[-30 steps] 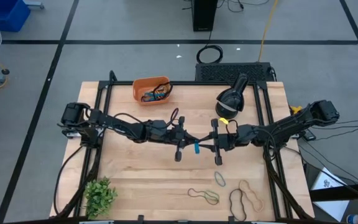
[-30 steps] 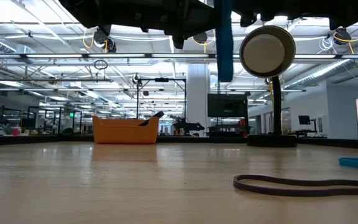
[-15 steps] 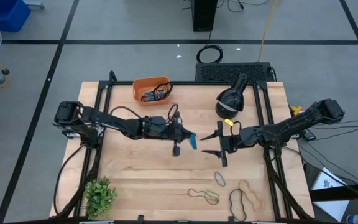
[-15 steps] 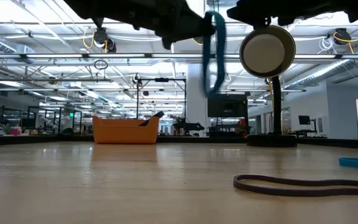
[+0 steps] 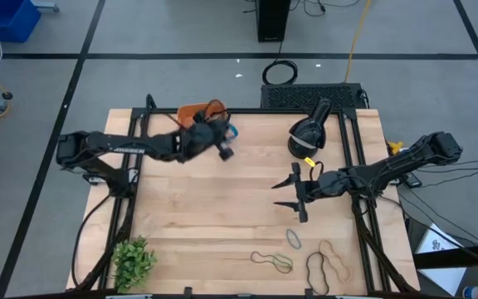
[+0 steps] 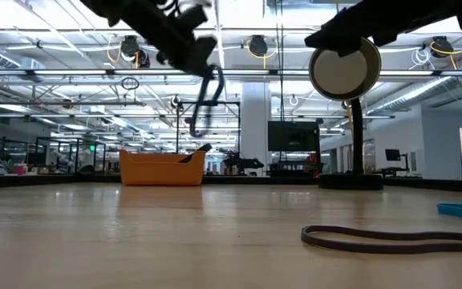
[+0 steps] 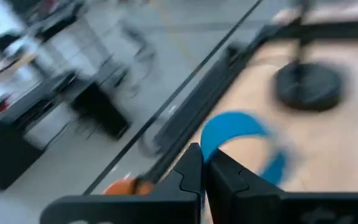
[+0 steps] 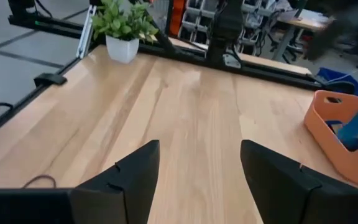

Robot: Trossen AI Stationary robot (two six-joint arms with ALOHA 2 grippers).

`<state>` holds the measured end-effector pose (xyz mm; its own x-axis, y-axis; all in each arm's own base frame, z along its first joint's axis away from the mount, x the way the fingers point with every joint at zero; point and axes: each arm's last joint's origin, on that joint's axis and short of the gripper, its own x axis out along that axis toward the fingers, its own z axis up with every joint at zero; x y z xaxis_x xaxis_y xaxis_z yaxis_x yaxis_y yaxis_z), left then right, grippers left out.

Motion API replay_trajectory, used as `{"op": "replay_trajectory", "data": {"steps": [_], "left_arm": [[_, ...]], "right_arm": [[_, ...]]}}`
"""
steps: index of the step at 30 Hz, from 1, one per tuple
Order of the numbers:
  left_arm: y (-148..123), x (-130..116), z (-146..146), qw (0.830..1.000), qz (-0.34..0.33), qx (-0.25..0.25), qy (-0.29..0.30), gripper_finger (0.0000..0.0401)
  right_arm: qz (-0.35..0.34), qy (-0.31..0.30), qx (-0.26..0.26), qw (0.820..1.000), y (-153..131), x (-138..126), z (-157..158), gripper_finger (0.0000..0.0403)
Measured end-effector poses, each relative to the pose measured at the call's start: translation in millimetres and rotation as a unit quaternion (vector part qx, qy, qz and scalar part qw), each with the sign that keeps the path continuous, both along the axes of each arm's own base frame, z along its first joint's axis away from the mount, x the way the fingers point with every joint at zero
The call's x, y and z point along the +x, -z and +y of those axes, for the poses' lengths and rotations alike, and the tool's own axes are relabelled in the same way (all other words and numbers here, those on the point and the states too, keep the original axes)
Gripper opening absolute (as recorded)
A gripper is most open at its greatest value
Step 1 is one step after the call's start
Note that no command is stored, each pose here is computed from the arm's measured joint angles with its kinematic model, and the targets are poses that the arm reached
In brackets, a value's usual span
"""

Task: Pick and place rubber bands into bin
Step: Put the top blue rubber band into the orange container

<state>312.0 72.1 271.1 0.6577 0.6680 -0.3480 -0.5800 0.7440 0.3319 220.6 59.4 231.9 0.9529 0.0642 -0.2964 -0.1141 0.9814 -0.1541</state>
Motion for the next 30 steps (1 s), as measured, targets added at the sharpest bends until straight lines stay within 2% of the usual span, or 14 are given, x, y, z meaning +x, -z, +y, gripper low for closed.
{"op": "replay_trajectory", "data": {"steps": [7, 11, 15, 20, 23, 30], "left_arm": [[7.7, -17.7, 57.4, 0.995, 0.013, -0.011, -0.100, 0.0006], [20.7, -23.6, 83.1, 0.991, 0.018, -0.044, -0.124, 0.0015], [44.2, -23.9, 101.3, 0.985, 0.054, -0.065, -0.148, 0.0006], [75.4, -20.9, 113.5, 0.978, 0.101, -0.089, -0.159, 0.0016], [90.9, -21.7, 114.6, 0.972, 0.143, -0.106, -0.157, 0.0007], [107.9, -34.0, 107.6, 0.946, 0.232, -0.152, -0.170, 0.0016]], "right_arm": [[0.005, -0.001, 0.001, 1.000, 0.9, -0.4, 0.0, 0.0223], [0.013, -0.001, -0.002, 1.000, 2.8, -0.9, -0.2, 0.0224], [0.021, -0.001, -0.005, 1.000, 8.7, -2.8, -0.7, 0.0224], [0.032, -0.001, -0.008, 0.999, 16.5, -5.4, -1.5, 0.0224], [0.036, -0.001, -0.008, 0.999, 19.2, -6.4, -1.8, 0.0224], [0.037, -0.001, -0.009, 0.999, 19.7, -6.6, -1.9, 0.0224]]}}
